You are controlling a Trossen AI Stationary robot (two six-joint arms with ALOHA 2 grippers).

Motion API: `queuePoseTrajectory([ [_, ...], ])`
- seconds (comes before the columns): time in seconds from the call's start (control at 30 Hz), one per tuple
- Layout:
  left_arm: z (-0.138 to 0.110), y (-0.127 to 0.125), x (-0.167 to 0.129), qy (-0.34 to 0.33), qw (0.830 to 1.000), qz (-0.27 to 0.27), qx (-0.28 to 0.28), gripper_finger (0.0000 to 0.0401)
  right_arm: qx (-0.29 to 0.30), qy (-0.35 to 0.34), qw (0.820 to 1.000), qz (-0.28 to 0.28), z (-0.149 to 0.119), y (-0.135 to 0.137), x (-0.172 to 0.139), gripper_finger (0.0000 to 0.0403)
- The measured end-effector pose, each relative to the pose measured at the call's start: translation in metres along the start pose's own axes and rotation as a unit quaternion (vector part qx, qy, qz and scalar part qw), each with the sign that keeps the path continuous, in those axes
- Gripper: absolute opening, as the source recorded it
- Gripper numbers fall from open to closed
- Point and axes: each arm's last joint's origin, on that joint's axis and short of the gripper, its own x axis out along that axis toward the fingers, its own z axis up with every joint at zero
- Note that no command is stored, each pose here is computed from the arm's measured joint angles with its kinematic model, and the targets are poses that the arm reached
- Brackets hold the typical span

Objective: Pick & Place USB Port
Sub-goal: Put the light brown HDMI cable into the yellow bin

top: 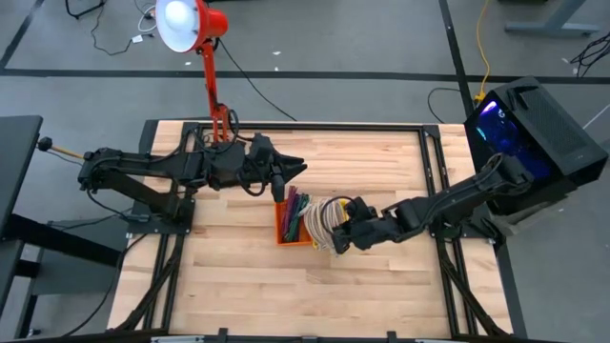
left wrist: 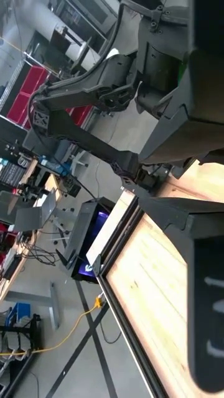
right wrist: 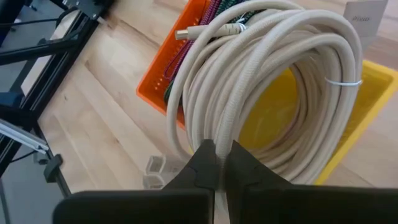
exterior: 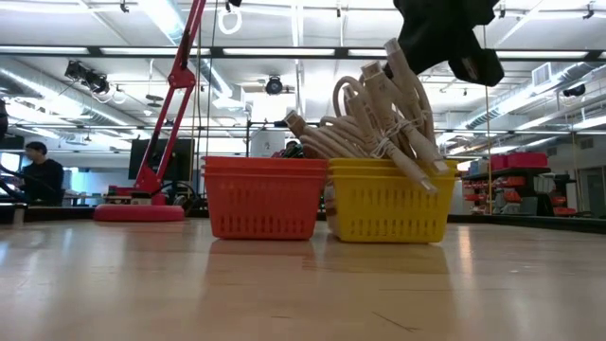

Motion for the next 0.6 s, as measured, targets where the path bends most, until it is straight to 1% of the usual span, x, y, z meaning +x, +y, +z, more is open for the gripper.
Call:
queuePoseTrajectory([
  [0.13,0.0000,-0.0001,0.0000,0.000,1.000,0.000,0.000,0.0103,-0.004,0.005,1.000,-0.001,0.0006,-0.0007,0.0004,0.0006],
  [0.37,0.0006,-0.0003,0.0000,-0.003,1.000,-0.001,-0.001,0.0103,-0.013,0.015,1.000,-0.019,-0.0005,-0.0044,0.0008,0.0006],
  [0.5,0.0007,-0.0003,0.0000,-0.003,1.000,-0.001,-0.001,0.0103,-0.020,0.027,0.999,-0.014,0.0013,-0.0045,0.0021,0.0006],
  [0.53,0.0007,-0.0003,0.0000,-0.003,1.000,-0.002,-0.001,0.0103,-0.022,0.028,0.999,-0.010,0.0015,-0.0040,0.0023,0.0008],
  [0.6,0.0007,-0.0003,0.0000,-0.003,1.000,-0.002,-0.002,0.0103,-0.028,0.026,0.999,-0.002,0.0018,-0.0026,0.0031,0.0024],
])
